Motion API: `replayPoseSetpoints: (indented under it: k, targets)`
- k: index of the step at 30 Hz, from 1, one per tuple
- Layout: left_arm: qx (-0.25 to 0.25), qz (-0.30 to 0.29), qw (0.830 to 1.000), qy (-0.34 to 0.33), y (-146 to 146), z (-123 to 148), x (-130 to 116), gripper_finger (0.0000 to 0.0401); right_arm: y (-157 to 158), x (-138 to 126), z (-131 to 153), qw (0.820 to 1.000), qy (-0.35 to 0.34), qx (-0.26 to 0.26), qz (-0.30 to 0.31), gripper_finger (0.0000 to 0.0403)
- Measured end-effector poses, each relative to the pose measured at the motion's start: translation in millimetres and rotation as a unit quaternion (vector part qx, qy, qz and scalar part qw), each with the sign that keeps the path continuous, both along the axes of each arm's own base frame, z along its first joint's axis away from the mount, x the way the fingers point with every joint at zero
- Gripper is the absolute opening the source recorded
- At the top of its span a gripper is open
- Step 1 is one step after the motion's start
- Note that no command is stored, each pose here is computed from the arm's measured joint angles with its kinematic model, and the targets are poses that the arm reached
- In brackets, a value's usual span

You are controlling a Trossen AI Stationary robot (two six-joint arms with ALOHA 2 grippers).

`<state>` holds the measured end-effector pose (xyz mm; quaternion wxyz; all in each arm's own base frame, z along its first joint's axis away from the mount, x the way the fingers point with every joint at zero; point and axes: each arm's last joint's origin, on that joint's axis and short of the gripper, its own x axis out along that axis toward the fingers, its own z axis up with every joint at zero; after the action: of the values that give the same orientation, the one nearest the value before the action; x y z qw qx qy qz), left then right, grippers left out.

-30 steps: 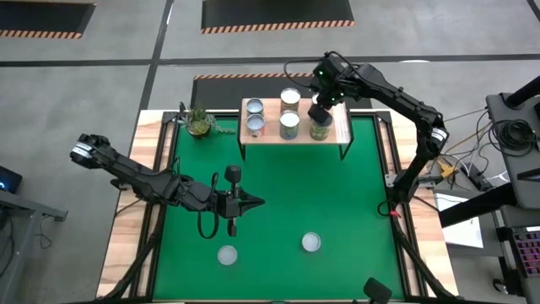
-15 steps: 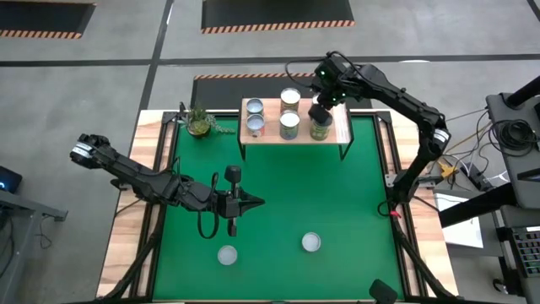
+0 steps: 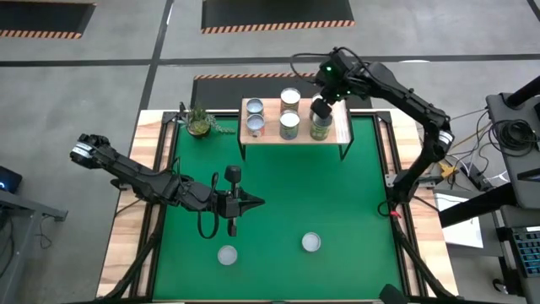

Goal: Pick and place cans onto a shelf
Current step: Put the canned mushroom on the shelf

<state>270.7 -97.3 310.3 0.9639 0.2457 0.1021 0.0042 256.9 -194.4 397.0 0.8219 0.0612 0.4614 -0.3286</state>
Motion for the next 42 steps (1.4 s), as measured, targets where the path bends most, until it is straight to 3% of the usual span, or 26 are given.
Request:
replayPoseSetpoints:
  k: [9, 18, 33, 42]
  targets:
    - [0.0, 0.0, 1.0, 0.0, 0.0, 0.1, -0.1, 0.0, 48.8, -13.8, 28.6, 0.995, -0.082, -0.001, 0.059, 0.0009]
    - [-0.012, 0.002, 1.0, -0.002, 0.0, 0.2, 0.0, 0.0, 133.6, -28.8, 21.4, 0.975, -0.156, 0.016, 0.157, 0.0009]
    - [-0.063, 0.012, 0.998, -0.007, -0.1, 0.6, 0.1, 0.0, 252.2, -63.5, -37.4, 0.92, -0.169, 0.138, 0.326, 0.0009]
    - [-0.101, 0.018, 0.995, -0.011, -0.2, 1.1, 0.2, 0.0, 295.3, -62.6, -90.1, 0.912, -0.111, 0.2, 0.34, 0.0009]
